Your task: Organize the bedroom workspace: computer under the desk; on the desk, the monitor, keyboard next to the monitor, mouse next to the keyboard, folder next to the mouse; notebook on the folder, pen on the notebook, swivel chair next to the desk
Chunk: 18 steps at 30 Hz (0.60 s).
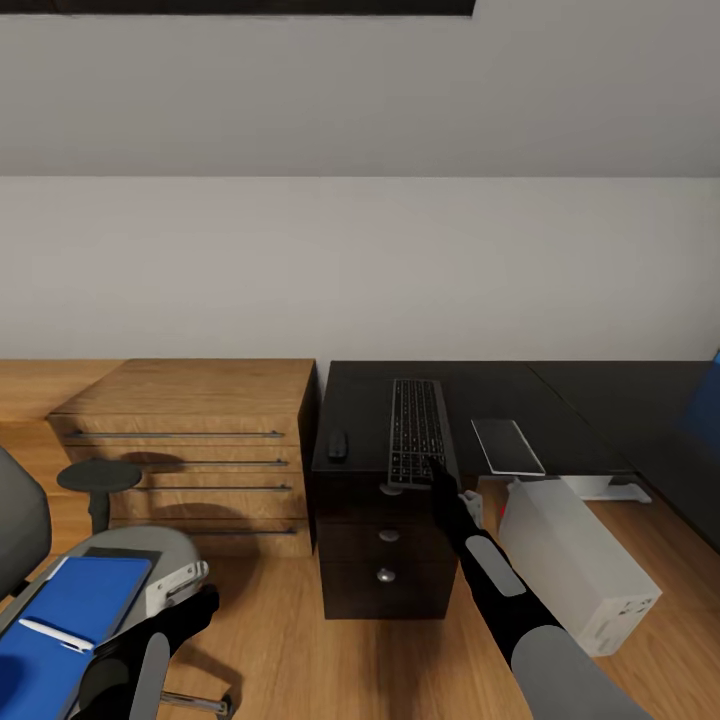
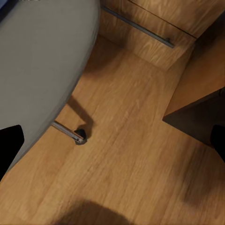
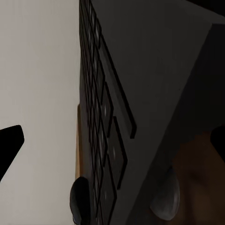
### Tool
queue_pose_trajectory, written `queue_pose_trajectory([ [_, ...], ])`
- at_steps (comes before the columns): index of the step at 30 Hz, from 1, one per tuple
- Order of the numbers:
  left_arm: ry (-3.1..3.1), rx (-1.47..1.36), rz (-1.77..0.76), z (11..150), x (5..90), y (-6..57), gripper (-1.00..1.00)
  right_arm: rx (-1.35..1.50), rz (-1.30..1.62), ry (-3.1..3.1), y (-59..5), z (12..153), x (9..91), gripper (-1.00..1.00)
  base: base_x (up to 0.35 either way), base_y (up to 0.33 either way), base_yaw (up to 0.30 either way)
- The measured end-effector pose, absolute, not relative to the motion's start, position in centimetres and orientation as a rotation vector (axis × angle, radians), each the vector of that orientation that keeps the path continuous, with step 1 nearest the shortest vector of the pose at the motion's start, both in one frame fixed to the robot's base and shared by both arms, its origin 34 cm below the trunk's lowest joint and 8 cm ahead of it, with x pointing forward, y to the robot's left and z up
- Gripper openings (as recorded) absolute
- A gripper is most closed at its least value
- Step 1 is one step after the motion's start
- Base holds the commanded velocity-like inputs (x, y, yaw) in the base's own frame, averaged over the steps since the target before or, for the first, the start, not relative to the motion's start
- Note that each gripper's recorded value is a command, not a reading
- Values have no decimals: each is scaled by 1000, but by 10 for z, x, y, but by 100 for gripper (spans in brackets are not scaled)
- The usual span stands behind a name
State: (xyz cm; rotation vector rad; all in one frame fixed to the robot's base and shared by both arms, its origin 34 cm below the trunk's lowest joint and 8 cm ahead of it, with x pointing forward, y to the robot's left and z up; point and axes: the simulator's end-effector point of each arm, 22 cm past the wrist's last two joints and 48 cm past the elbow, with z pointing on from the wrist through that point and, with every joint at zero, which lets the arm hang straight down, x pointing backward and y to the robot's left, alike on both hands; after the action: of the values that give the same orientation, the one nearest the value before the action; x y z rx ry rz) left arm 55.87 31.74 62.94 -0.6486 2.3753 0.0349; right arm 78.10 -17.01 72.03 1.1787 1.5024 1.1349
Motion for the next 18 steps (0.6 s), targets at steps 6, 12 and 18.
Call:
queue_pose_trajectory([
  [6, 2375, -648, 35, 629, 559, 317, 100, 1178, 1135, 1505, -170, 720, 781, -100, 1, 0, 0],
  [12, 2376, -648, 35, 629, 559, 318, 100, 1178, 1135, 1504, -170, 720, 781, -100, 0, 0, 0],
  [18, 2377, -648, 34, 635, 559, 317, 100, 1178, 1135, 1503, -170, 726, 782, -100, 0, 0, 0],
])
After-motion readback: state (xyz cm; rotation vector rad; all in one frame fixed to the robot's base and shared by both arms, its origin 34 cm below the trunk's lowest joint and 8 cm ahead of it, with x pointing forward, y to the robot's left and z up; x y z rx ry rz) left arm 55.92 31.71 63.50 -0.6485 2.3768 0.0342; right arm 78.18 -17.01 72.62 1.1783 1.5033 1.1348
